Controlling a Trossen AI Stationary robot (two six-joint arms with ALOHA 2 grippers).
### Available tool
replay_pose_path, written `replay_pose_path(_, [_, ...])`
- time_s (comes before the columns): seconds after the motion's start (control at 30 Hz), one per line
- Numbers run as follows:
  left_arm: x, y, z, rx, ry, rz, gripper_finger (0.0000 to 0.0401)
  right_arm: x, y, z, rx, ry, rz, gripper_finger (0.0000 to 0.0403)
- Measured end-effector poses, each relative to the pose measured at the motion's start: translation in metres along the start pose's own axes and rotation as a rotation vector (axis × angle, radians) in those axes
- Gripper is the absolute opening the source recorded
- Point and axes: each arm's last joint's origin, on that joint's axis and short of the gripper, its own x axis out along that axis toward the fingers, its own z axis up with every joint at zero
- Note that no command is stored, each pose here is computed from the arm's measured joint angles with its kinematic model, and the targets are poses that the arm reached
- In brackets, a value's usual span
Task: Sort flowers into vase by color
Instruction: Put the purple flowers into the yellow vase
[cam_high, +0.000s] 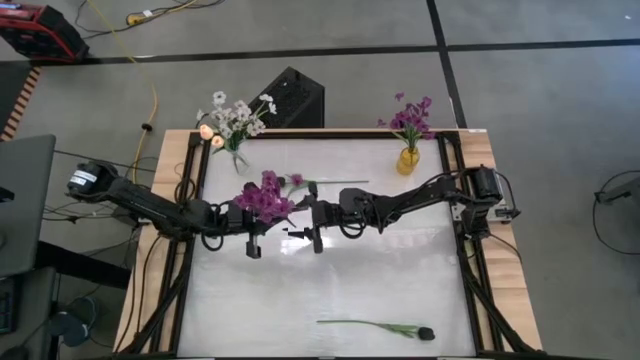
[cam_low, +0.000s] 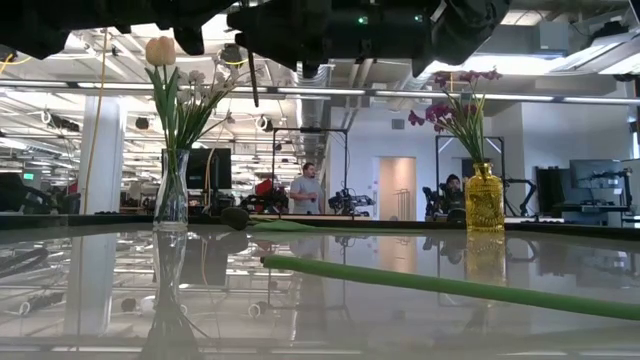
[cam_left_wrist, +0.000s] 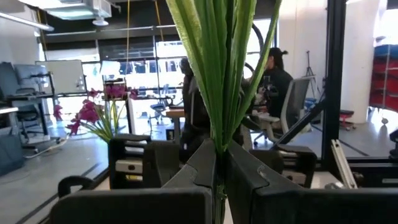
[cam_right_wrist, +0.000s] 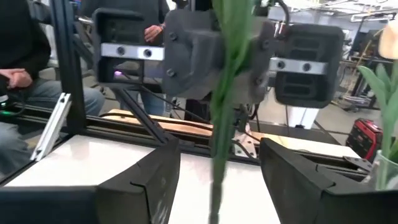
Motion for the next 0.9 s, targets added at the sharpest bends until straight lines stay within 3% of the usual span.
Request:
replay_pose_path(0.17, [0.000,0.000,-0.002,0.006,0.018,-0.002,0.0002,0.000,-0.002,-0.001,0.060,0.006,-0.006,0.0193])
replay_pose_path(0.4, [0.000,0.001,-0.004,-0.004,0.044,0.040,0.0032,-0.001,-0.008,-0.004,0.112,0.030,-0.015,0.0037])
replay_pose_path(0.53, [-0.002,-0.001,-0.003,0.005,0.053,0.032,0.0081,-0.007,-0.010,0.006,0.114,0.062,-0.017,0.0036])
replay_pose_path(0.67, [-0.009,-0.003,0.001,0.043,0.100,0.109,0.0126,-0.025,-0.013,0.026,0.114,0.200,-0.055,0.0036])
replay_pose_path(0.77, [-0.017,-0.004,0.000,0.066,0.186,0.139,0.0149,-0.048,-0.013,0.046,0.077,0.315,-0.137,0.0036])
replay_pose_path(0.9, [-0.029,-0.004,-0.009,0.068,0.340,0.074,0.0161,-0.089,-0.012,0.079,0.010,0.411,-0.315,0.0036])
